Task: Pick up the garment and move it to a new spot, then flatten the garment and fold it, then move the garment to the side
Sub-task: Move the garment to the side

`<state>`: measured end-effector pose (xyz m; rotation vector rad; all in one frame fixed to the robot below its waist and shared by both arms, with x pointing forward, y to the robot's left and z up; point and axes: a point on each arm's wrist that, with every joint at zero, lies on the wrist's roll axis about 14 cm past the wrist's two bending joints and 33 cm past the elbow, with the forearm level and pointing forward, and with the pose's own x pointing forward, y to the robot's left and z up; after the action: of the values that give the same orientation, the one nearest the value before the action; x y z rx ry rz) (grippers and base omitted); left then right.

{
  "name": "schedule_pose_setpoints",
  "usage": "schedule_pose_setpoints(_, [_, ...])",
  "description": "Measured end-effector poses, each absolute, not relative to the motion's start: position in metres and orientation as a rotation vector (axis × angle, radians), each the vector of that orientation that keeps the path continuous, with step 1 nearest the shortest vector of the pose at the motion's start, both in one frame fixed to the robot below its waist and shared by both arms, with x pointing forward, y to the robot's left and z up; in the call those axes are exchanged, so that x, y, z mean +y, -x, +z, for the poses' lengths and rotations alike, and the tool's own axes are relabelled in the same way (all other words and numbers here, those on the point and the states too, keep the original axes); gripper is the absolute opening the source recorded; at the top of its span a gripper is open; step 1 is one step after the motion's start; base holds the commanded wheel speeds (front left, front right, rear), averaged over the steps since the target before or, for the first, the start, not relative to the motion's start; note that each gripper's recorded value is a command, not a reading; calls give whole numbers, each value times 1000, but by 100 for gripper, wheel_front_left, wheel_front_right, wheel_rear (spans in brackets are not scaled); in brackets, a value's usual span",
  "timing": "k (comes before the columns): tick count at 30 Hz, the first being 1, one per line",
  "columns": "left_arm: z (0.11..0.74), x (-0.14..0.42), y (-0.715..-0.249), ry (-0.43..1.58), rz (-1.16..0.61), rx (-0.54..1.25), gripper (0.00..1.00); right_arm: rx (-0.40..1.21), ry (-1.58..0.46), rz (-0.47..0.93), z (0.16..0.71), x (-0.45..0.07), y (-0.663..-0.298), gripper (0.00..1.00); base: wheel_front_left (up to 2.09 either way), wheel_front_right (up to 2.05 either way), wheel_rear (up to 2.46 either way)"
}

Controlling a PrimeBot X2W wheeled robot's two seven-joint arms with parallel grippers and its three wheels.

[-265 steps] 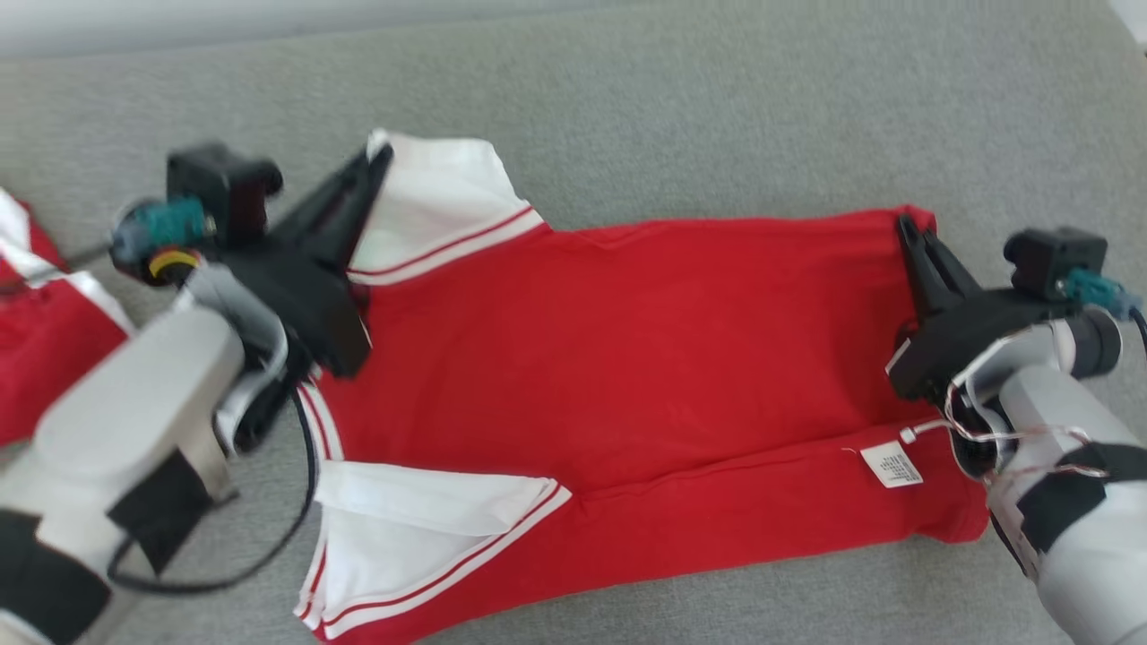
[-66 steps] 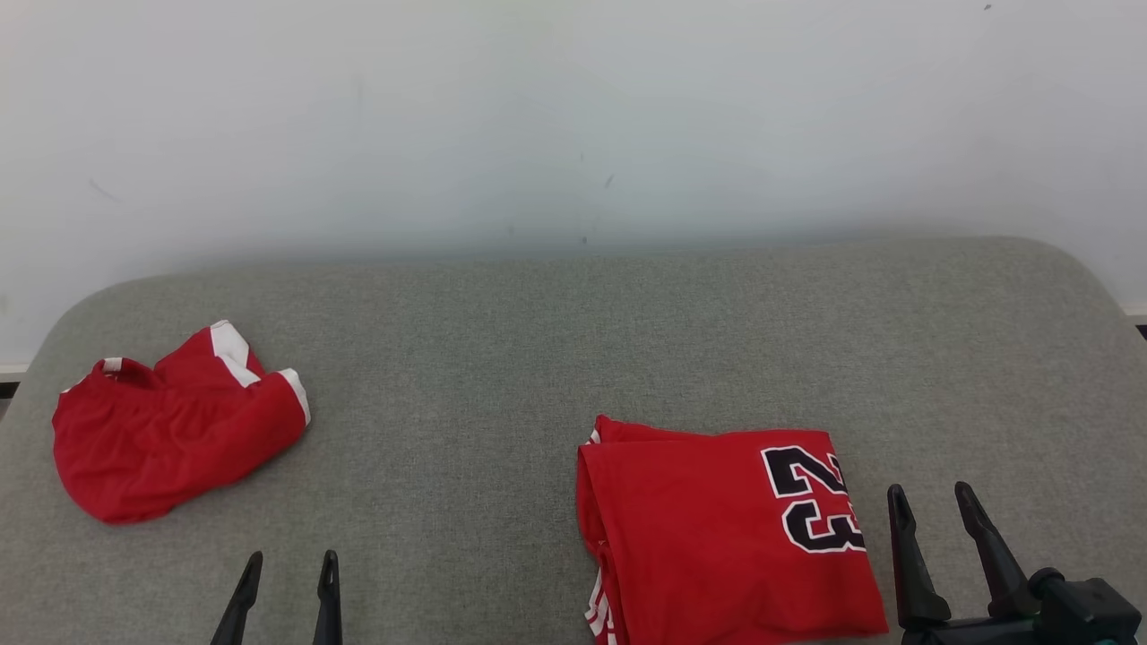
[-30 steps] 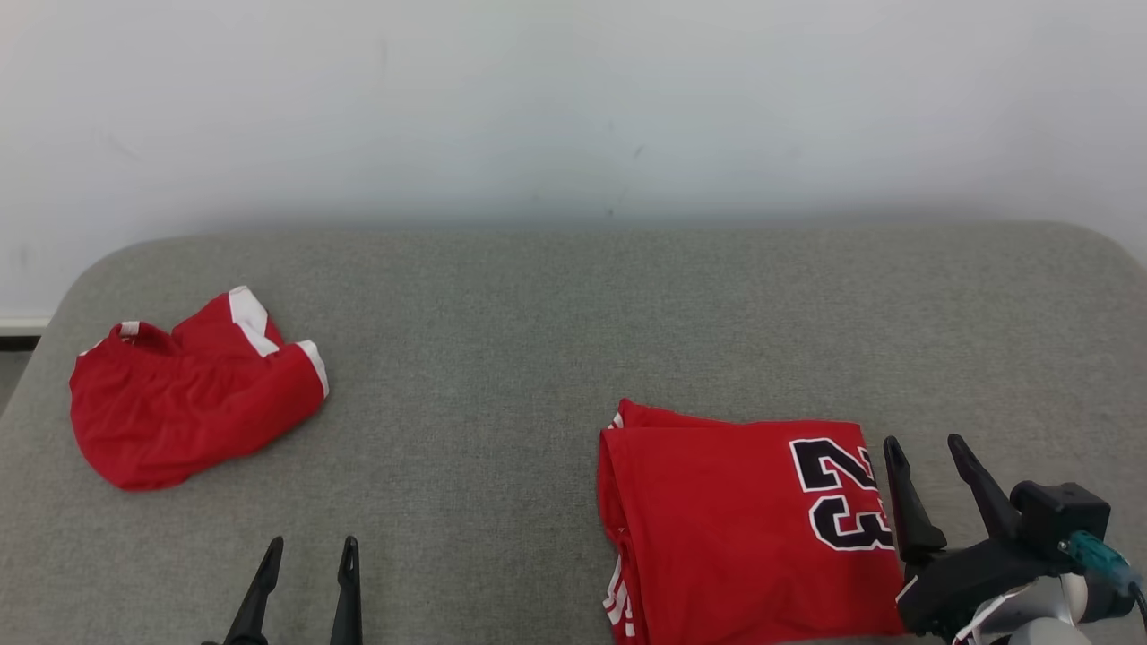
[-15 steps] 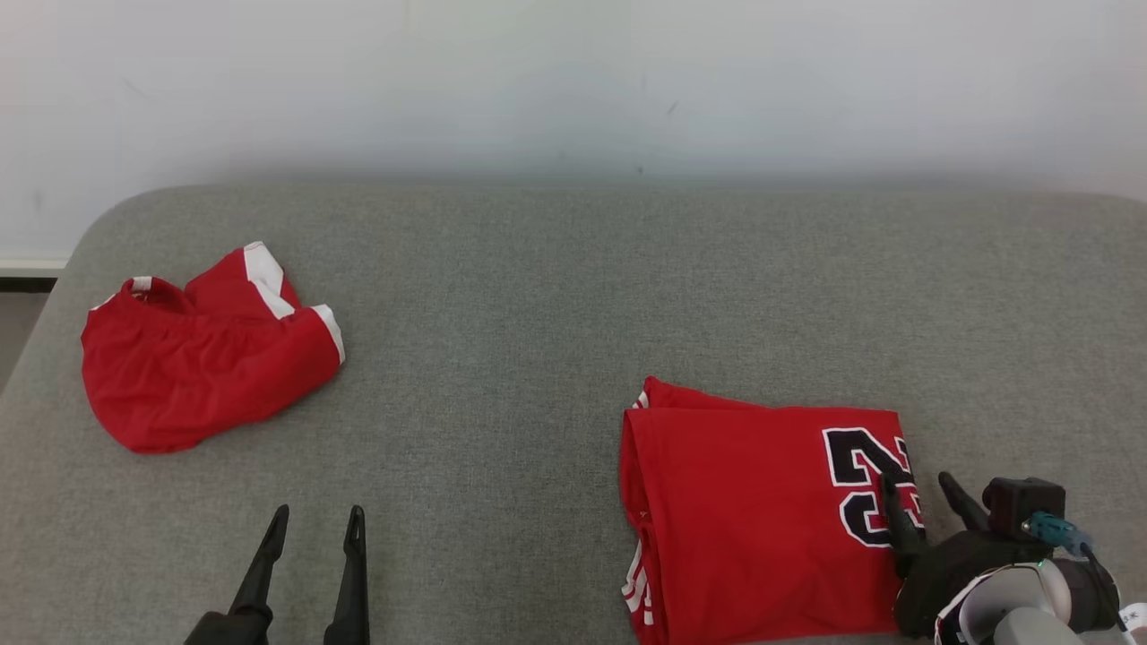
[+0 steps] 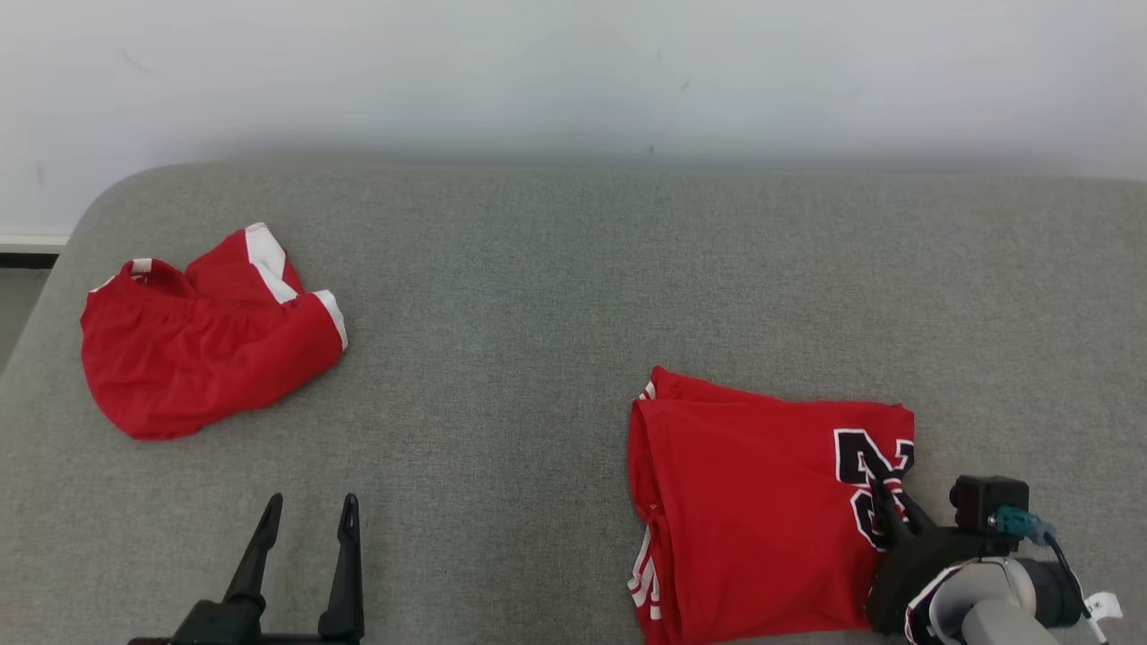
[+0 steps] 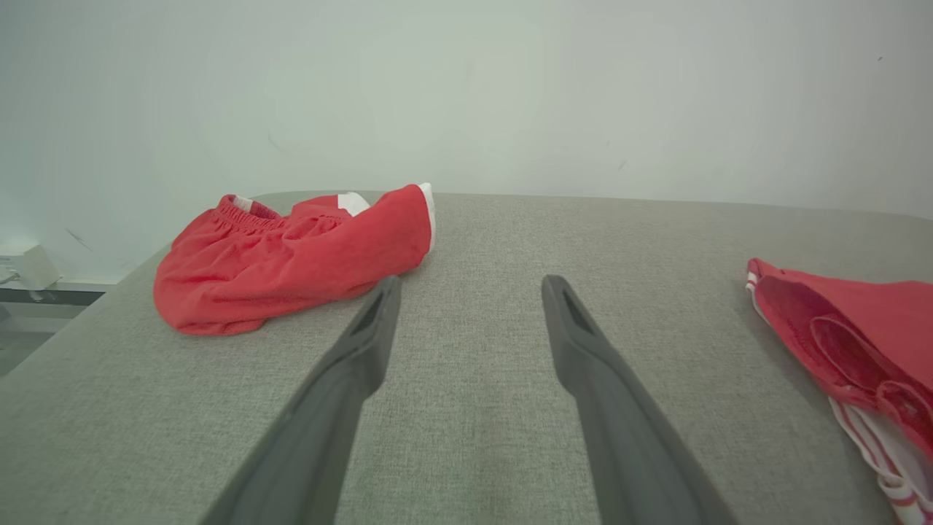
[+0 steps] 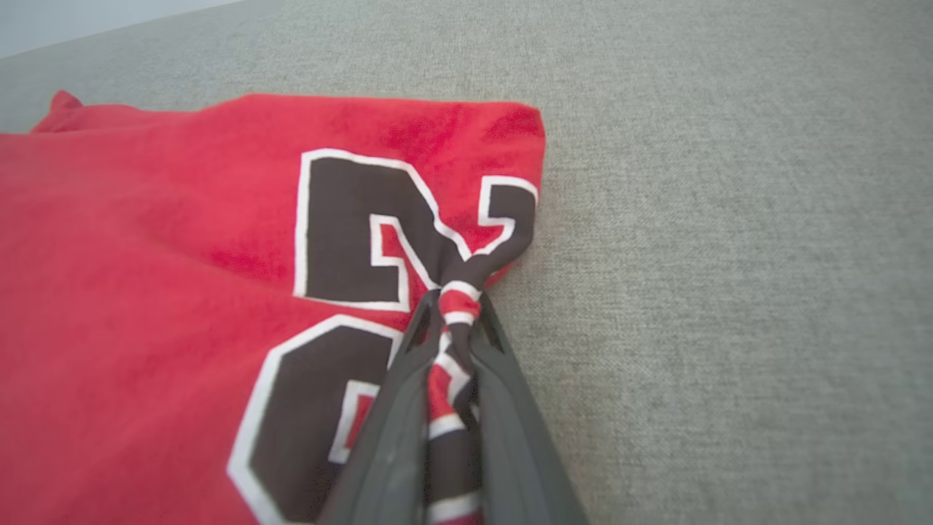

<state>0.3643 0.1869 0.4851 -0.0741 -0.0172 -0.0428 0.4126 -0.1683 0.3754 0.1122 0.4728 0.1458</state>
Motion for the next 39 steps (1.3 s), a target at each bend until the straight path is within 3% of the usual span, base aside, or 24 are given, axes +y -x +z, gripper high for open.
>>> schedule_pose_setpoints(10, [486,180,-388,78,-64,-28,100,357,-60,165,415,-179,-473,0,0,0,0])
schedule_pose_setpoints(24, [479,155,-462,63,-157,-69,100,181,124,37,485,-276,-591,0,0,0,0])
schedule_pose_setpoints(30, [454,144,-486,24,-217,-46,100,212,201,-39,474,-324,-603,0,0,0,0])
schedule_pose_setpoints(39, [421,116,-507,35,-307,-18,100,245,306,-176,482,-398,-590,0,0,0,0])
